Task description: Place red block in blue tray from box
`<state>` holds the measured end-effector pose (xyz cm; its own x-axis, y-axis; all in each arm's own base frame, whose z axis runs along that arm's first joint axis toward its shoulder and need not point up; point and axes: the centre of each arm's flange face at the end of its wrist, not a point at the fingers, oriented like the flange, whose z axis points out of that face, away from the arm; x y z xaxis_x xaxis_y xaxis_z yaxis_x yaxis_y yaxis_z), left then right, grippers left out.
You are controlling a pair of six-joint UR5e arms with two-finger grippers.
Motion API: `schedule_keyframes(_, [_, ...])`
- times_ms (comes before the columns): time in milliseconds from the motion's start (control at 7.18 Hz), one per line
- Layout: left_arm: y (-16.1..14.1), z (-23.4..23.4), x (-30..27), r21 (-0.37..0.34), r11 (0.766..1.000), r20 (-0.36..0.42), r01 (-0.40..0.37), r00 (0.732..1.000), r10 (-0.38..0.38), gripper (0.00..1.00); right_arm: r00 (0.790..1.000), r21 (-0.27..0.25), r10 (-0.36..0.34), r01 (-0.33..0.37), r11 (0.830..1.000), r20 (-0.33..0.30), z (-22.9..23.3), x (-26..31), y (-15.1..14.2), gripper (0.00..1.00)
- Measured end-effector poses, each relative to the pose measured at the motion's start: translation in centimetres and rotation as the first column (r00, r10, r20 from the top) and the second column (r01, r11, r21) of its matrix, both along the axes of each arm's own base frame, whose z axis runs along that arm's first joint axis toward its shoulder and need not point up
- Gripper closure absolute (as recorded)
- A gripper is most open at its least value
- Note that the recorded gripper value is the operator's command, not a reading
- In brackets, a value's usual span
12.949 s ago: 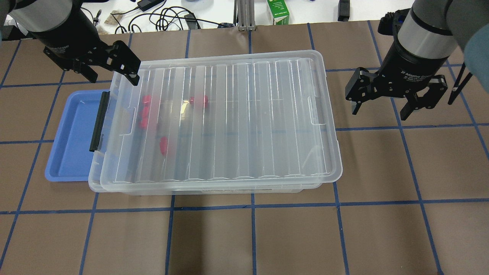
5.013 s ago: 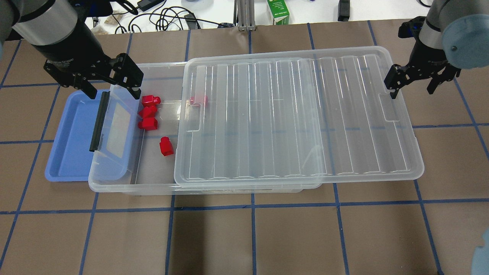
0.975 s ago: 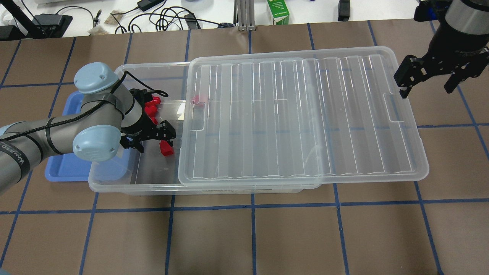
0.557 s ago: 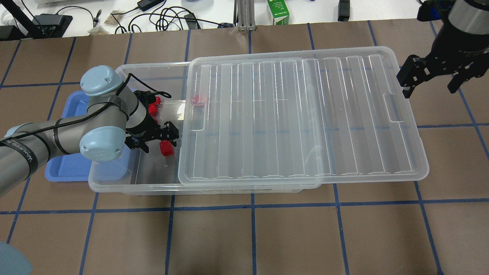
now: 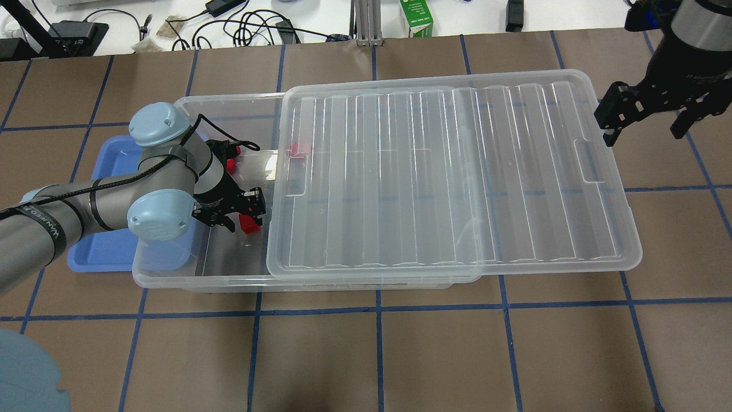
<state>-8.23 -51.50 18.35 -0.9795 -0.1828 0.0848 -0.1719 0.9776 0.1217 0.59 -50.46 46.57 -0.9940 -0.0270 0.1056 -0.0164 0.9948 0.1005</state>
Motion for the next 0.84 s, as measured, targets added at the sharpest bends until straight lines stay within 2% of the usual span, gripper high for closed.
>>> schedule_keyframes(418, [-0.4, 1.7, -0.3, -0.025, 1.0, 0.005, -0.017, 1.0, 0.017, 1.0, 1.0, 0.0, -0.004, 0.004, 1.0, 0.0, -0.1, 0.0, -0.1, 0.0])
schedule_keyframes(557, [-1.0, 3.9, -0.3, -0.035, 0.999, 0.01, -0.026, 1.0, 0.026, 1.0, 1.0, 0.002, -0.006, 0.006, 1.0, 0.0, -0.1, 0.0, -0.1, 0.0])
schedule_keyframes(835, [-1.9, 10.4, -0.3, 0.009, 0.999, 0.01, -0.033, 0.999, 0.033, 1.0, 1.0, 0.005, -0.009, 0.009, 1.0, 0.001, -0.2, 0.0, 0.0, 0.0])
